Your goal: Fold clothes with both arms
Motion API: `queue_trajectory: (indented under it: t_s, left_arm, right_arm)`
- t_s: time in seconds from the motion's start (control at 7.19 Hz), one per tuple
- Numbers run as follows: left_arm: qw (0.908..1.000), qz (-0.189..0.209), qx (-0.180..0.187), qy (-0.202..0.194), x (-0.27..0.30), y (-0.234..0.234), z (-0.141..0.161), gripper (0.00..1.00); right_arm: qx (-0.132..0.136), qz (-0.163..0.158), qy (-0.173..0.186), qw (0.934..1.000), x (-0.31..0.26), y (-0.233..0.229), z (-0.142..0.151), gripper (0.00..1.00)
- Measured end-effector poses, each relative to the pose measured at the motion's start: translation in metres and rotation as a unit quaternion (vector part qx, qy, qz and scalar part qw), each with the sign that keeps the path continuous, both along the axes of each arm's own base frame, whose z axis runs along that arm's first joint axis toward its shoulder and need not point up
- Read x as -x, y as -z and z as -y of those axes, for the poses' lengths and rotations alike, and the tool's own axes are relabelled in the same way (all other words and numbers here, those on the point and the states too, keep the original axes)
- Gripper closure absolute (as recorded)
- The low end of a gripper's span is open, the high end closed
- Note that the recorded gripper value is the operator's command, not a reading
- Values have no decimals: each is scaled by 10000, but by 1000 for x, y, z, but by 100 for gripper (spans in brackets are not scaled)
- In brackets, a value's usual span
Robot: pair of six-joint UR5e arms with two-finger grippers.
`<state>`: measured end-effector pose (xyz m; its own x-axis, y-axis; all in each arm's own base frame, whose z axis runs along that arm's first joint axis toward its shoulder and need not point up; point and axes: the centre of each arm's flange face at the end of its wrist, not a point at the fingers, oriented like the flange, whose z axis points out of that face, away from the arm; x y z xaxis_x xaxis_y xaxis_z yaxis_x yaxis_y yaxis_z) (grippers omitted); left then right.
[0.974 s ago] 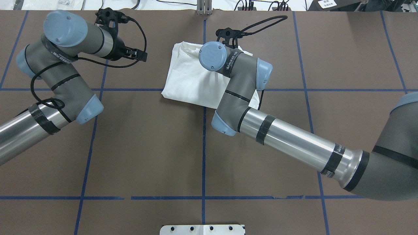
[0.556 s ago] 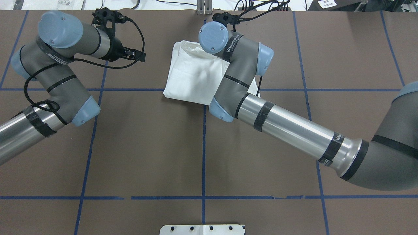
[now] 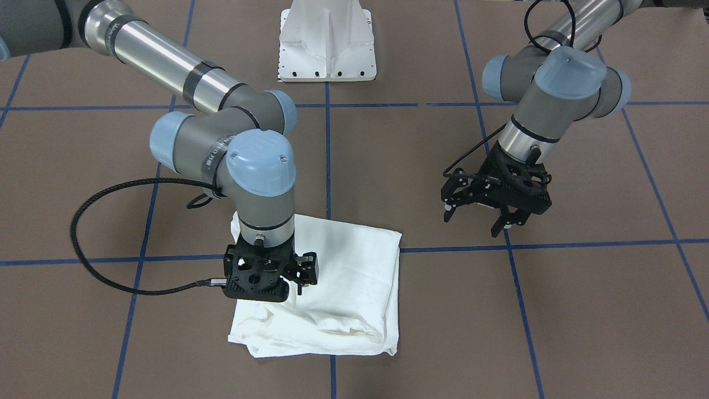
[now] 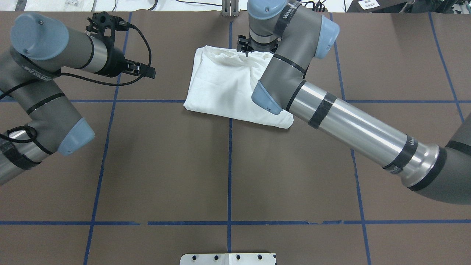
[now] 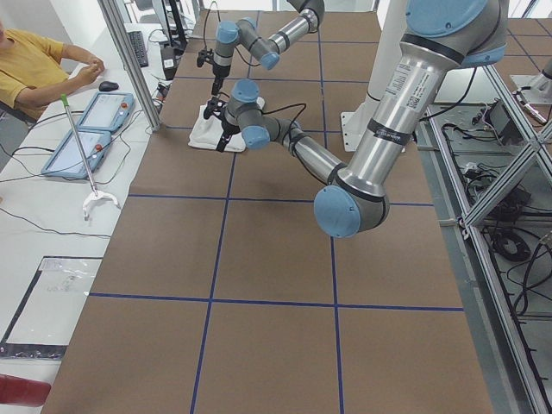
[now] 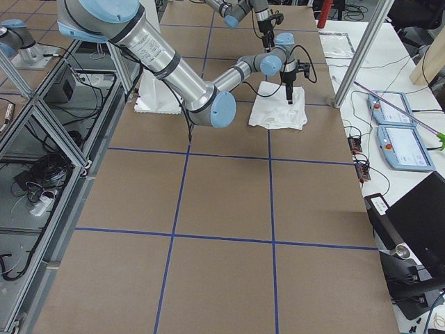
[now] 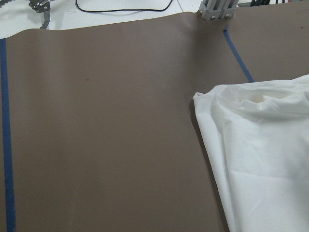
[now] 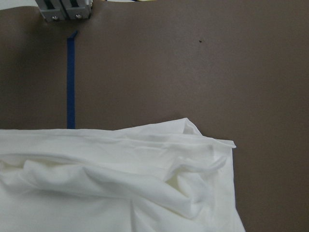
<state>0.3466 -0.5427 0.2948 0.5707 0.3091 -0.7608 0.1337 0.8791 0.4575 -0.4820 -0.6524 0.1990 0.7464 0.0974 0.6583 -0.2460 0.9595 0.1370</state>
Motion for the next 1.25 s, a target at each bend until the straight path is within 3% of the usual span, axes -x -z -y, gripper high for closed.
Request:
queue_trajectory:
  t_s: [0.28, 0.56, 0.97, 1.25]
  left_arm:
    - [9992, 332, -60, -232, 46, 13, -47, 0]
    - [9944, 856, -382, -478, 116, -9, -66, 0]
    - [9747, 1799, -911, -959, 280, -118, -68, 0]
    - [9745, 1983, -560, -888, 356, -188, -93, 0]
  right_arm:
    - [-26, -82, 591, 9982, -105, -31, -17, 0]
    - [-214, -281, 1187, 9923, -225, -86, -38, 0]
    - [-418, -391, 1991, 9783, -391, -214, -86, 0]
    - [-345, -400, 2290, 9720, -477, -304, -137, 0]
